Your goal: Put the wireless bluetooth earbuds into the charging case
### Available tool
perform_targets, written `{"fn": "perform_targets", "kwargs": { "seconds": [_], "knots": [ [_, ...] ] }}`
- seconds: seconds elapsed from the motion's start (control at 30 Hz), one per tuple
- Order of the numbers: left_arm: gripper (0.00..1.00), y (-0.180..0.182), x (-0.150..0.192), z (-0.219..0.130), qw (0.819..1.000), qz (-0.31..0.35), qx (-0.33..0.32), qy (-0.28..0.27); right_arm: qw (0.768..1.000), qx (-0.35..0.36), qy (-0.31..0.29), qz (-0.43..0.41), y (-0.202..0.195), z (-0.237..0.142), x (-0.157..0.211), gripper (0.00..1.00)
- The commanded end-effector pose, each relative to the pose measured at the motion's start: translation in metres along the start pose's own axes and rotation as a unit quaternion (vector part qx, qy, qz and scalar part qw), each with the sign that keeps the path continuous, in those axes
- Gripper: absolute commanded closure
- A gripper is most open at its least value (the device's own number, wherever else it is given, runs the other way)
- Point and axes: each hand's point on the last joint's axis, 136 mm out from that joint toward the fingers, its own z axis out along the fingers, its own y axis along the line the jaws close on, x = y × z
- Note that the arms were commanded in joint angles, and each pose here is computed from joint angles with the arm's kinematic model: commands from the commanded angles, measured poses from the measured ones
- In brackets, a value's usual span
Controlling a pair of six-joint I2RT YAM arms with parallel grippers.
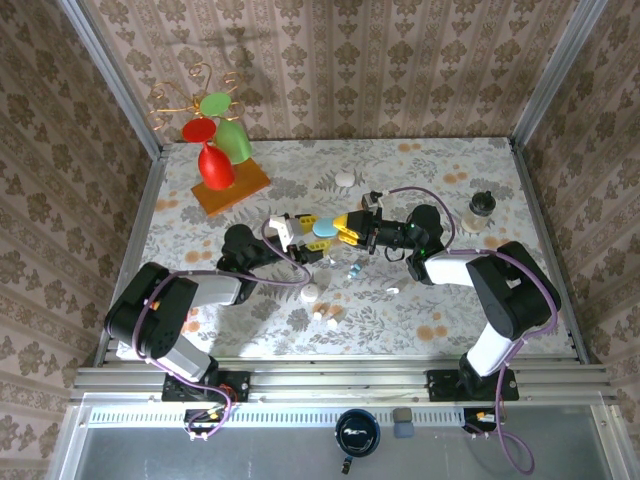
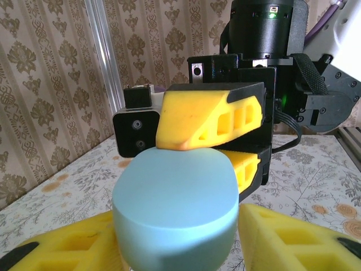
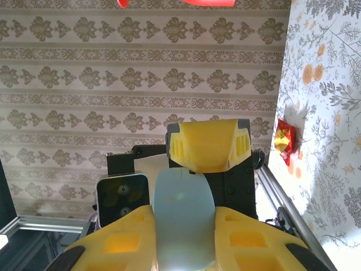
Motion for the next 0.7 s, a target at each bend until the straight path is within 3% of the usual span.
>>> {"fn": "perform_targets", "kwargs": {
  "seconds": [0.0,0.4,0.67],
  "knots": [
    [0.49,-0.007,-0.013,0.006,0.999,0.006,0.026,-0.019,0.999,-0.019,0.008,-0.032,0.017,0.003,0.003,1.00],
    [0.63,-0.010,-0.014,0.007,0.999,0.007,0.034,-0.019,1.000,-0.012,0.009,-0.027,0.009,0.003,0.003,1.00],
    [0.63,-0.015,-0.003,0.002,0.999,-0.008,0.033,-0.008,0.997,0.008,-0.007,-0.077,0.012,-0.003,-0.003,0.53]
  ]
}}
